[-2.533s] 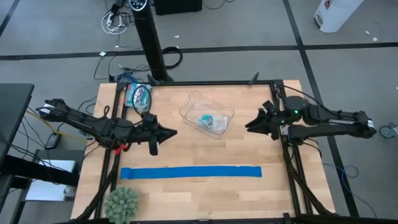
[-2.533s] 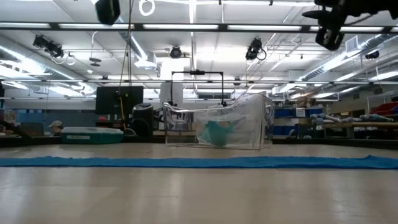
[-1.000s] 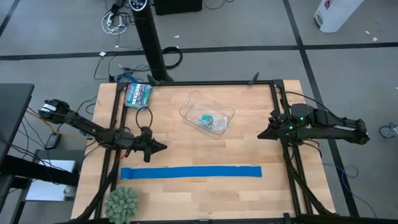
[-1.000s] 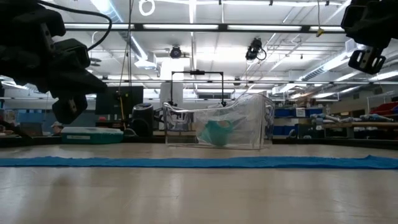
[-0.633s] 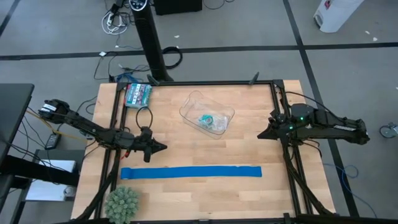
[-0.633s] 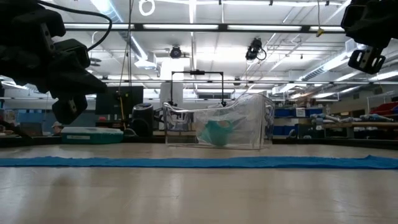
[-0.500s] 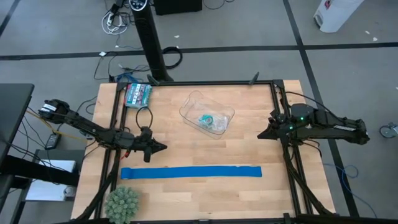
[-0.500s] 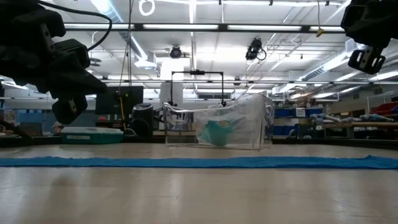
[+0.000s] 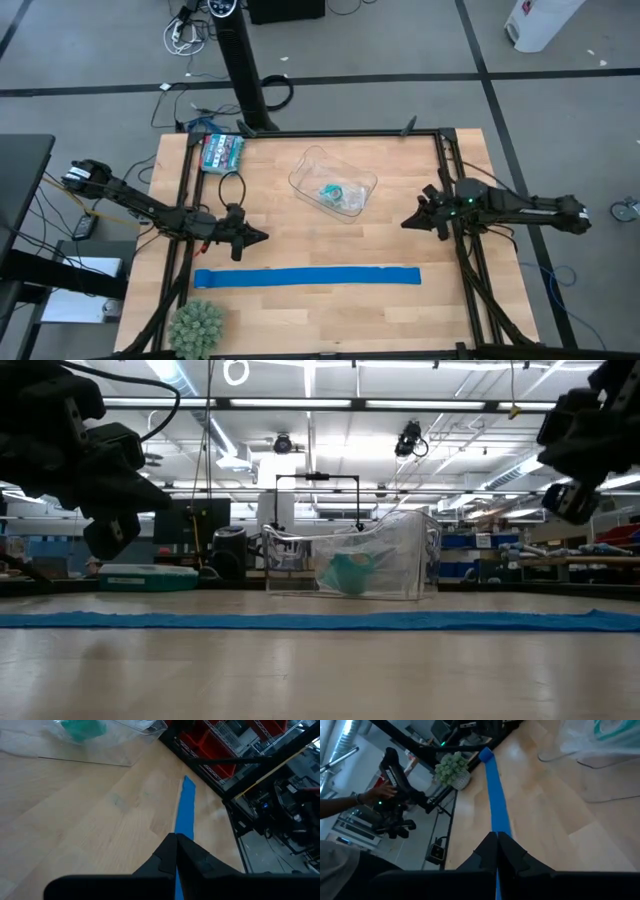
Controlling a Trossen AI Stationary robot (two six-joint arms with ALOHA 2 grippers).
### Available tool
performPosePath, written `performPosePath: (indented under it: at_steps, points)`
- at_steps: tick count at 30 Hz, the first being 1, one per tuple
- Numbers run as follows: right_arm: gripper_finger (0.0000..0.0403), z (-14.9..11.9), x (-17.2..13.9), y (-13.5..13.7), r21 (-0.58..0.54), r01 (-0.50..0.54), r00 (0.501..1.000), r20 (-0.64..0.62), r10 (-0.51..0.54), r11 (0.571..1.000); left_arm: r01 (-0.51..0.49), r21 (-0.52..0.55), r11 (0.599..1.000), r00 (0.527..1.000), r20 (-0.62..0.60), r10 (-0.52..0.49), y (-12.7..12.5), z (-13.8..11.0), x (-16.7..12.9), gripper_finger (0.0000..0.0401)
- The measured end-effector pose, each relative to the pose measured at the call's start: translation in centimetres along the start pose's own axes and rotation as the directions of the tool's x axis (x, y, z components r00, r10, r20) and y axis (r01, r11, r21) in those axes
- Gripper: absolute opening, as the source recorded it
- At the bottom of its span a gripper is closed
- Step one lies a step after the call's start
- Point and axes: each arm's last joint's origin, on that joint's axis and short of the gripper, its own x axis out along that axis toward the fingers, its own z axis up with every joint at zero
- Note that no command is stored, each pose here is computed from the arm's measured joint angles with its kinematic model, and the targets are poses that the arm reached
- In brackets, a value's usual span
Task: Roll bandage
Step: Return to Home Position
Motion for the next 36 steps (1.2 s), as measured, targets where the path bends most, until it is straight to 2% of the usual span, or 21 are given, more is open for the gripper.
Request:
performPosePath:
  at_steps: [4, 12, 20, 30, 36]
  points:
    - [0.0002, -1.5, 1.1, -1.9, -0.002, -0.004, 1.000, 0.004, 0.004, 1.000, -0.017, 0.005, 1.000, 1.000, -0.011, 0.017, 0.2, -0.1, 0.0, 0.0017]
    - [0.0004, -1.4, 1.5, -2.0, -0.065, -0.092, 0.988, 0.118, 0.099, 0.994, -0.072, 0.015, 0.997, 0.997, -0.031, 0.072, 0.8, -0.1, -0.1, 0.0017]
    - [0.0001, -1.5, 1.5, -2.2, -0.061, -0.083, 0.990, 0.108, 0.089, 0.995, -0.189, 0.054, 0.981, 0.975, -0.108, 0.194, 2.0, -0.6, -0.7, 0.0017]
    - [0.0007, -1.7, 1.8, -2.6, -0.038, -0.042, 0.996, 0.076, 0.045, 0.998, -0.337, 0.112, 0.935, 0.914, -0.201, 0.353, 3.7, -1.2, -1.8, 0.0017]
    - [0.0002, -1.9, 2.1, -3.0, -0.020, -0.011, 0.999, 0.045, 0.011, 1.000, -0.337, 0.089, 0.937, 0.921, -0.174, 0.348, 3.8, -0.8, -1.9, 0.0017]
